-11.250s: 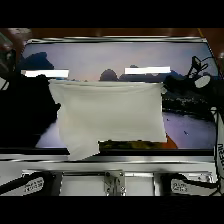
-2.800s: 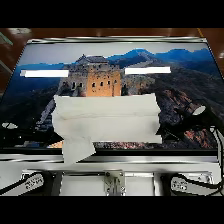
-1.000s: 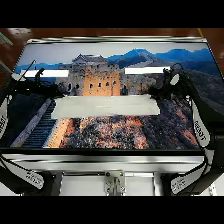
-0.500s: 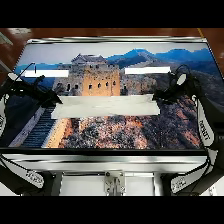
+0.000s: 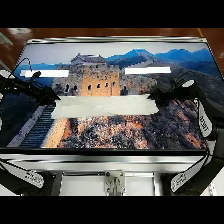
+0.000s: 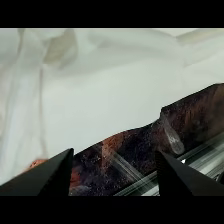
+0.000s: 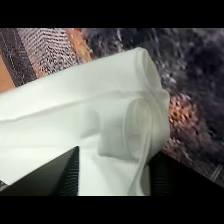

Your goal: Fold the shirts.

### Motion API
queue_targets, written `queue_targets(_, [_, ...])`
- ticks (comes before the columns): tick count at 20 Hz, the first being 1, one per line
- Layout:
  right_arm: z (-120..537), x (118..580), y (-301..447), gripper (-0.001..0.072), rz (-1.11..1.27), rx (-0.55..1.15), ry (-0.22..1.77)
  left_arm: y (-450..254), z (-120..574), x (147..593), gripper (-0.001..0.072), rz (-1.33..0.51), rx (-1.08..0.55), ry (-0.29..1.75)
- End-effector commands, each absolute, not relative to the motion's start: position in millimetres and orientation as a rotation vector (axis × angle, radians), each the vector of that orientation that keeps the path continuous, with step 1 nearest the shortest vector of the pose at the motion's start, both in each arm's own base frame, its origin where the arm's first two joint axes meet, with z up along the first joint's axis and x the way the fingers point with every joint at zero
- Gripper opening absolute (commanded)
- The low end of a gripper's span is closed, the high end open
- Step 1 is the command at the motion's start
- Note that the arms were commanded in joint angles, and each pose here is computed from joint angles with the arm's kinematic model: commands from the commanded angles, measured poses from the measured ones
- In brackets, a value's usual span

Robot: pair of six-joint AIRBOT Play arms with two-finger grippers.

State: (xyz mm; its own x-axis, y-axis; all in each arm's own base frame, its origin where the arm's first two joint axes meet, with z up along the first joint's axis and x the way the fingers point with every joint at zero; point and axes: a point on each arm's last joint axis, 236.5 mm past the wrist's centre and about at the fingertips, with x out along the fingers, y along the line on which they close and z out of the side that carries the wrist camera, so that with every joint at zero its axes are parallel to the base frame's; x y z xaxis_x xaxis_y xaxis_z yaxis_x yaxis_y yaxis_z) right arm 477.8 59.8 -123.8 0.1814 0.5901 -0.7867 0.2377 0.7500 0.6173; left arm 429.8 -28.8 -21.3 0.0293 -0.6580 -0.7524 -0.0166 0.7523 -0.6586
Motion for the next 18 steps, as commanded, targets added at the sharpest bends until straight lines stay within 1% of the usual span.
queue_targets(1, [-119.3,492.1,77.8,0.0242,0.365,0.747,1.325,-43.4,-11.5,431.7,0.0598,-0.592,-0.585,1.451])
queue_targets(2, [-111.8,492.7,78.4,0.0078,0.38,0.735,1.313,-47.0,-11.7,432.2,0.0588,-0.597,-0.579,1.451])
queue_targets(3, [-101.8,491.7,79.5,0.0082,0.401,0.719,1.303,-52.0,-11.7,433.4,0.0426,-0.602,-0.571,1.448])
queue_targets(4, [-89.5,489.1,79.4,0.0079,0.427,0.695,1.295,-59.1,-11.5,435.2,0.0299,-0.611,-0.563,1.443])
queue_targets(6, [-55.5,481.5,81.0,0.0078,0.472,0.649,1.275,-87.1,-8.1,444.6,0.0193,-0.647,-0.559,1.405])
queue_targets(7, [-33.6,477.2,82.8,0.0078,0.495,0.626,1.256,-107.2,-6.0,451.5,0.0082,-0.667,-0.549,1.376])
queue_targets(9, [14.1,467.1,89.2,0.0078,0.533,0.595,1.209,-154.1,-5.0,459.5,0.0039,-0.715,-0.491,1.326])
queue_targets(10, [38.4,460.9,92.9,0.0078,0.539,0.583,1.185,-184.3,-6.7,459.5,0.004,-0.763,-0.423,1.295])
queue_targets(12, [78.5,444.3,99.8,0.0078,0.532,0.542,1.155,-247.8,-13.3,451.1,0.0039,-0.822,-0.355,1.272])
queue_targets(15, [124.4,404.3,113.9,0.0078,0.539,0.468,1.158,-335.0,-28.0,410.7,0.0039,-0.913,-0.282,1.308])
queue_targets(18, [165.4,371.4,121.8,0.0078,0.514,0.426,1.119,-404.8,-43.3,385.6,0.004,-0.919,-0.297,1.292])
